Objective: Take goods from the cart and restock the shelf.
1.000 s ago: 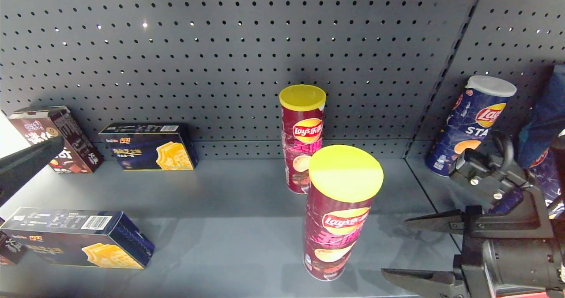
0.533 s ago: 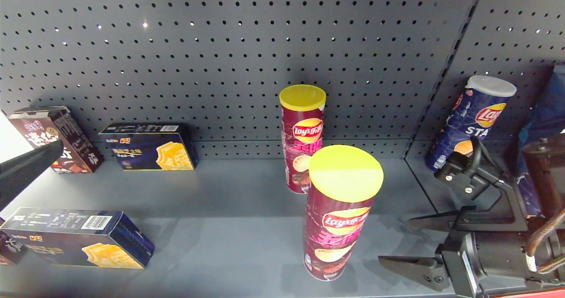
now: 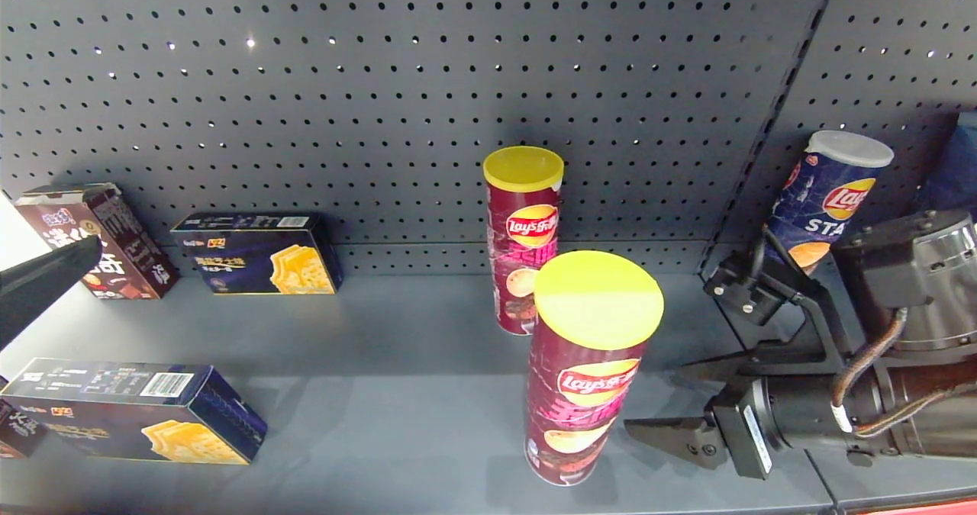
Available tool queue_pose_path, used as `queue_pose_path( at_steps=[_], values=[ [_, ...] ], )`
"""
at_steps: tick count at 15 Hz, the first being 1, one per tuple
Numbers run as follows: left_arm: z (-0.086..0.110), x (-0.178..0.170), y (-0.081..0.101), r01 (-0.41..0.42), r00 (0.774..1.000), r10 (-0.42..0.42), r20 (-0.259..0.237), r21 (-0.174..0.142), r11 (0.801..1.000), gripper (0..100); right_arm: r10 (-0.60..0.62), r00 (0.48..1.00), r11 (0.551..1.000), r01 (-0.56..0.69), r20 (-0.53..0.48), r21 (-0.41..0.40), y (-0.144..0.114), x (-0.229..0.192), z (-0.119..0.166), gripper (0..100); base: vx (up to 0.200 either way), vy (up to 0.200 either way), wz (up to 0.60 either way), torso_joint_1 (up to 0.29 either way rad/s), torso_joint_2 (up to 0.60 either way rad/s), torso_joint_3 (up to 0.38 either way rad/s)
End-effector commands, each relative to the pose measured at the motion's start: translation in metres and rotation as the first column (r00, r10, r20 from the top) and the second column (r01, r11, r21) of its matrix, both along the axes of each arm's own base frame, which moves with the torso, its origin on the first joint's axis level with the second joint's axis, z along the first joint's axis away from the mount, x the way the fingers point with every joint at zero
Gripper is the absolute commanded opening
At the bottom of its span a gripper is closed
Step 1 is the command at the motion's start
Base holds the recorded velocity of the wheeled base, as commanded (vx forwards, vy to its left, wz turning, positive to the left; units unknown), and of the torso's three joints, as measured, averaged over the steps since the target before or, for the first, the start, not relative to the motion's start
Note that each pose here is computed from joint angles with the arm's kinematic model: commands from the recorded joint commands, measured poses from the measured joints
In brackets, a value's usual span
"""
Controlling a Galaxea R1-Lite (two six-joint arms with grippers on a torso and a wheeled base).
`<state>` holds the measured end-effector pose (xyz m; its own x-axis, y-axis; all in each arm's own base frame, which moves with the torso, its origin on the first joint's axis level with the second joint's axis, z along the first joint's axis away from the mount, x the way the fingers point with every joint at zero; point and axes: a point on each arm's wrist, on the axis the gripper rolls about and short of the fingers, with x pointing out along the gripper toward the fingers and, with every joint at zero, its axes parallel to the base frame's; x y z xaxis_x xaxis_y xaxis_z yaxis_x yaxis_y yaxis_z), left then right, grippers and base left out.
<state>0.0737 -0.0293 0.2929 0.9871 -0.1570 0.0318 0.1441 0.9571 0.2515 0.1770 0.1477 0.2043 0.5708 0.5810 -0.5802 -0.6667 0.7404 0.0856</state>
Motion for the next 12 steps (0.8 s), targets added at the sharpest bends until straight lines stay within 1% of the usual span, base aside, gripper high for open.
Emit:
queue_pose_path(
  at_steps=[1,4,5,7,12],
  values=[
    [0.000,0.000,0.000,-0.001,1.000,0.001,0.000,-0.002,1.000,100,0.000,1.000,1.000,0.000,-0.007,-0.010,0.006,0.006,-0.002,100,0.000,0.000,0.00,0.000,0.00,0.000],
    [0.000,0.000,0.000,0.002,1.000,-0.002,-0.002,-0.003,1.000,100,0.012,1.000,1.000,-0.012,-0.010,-0.013,0.012,0.009,-0.003,100,0.000,0.000,0.00,0.000,0.00,0.000],
    [0.000,0.000,0.000,0.002,1.000,-0.002,-0.003,-0.014,1.000,100,0.020,1.000,1.000,-0.020,-0.012,-0.014,0.014,0.008,-0.003,100,0.000,0.000,0.00,0.000,0.00,0.000],
    [0.000,0.000,0.000,0.002,1.000,-0.002,-0.003,-0.020,1.000,100,0.024,0.999,0.999,-0.025,-0.021,-0.022,0.016,0.009,-0.006,100,0.000,0.000,0.00,0.000,0.00,0.000],
    [0.000,0.000,0.000,0.001,1.000,-0.001,-0.005,-0.021,1.000,100,0.027,0.999,0.999,-0.028,-0.020,-0.021,0.018,0.009,-0.006,100,0.000,0.000,0.00,0.000,0.00,0.000]
  ],
)
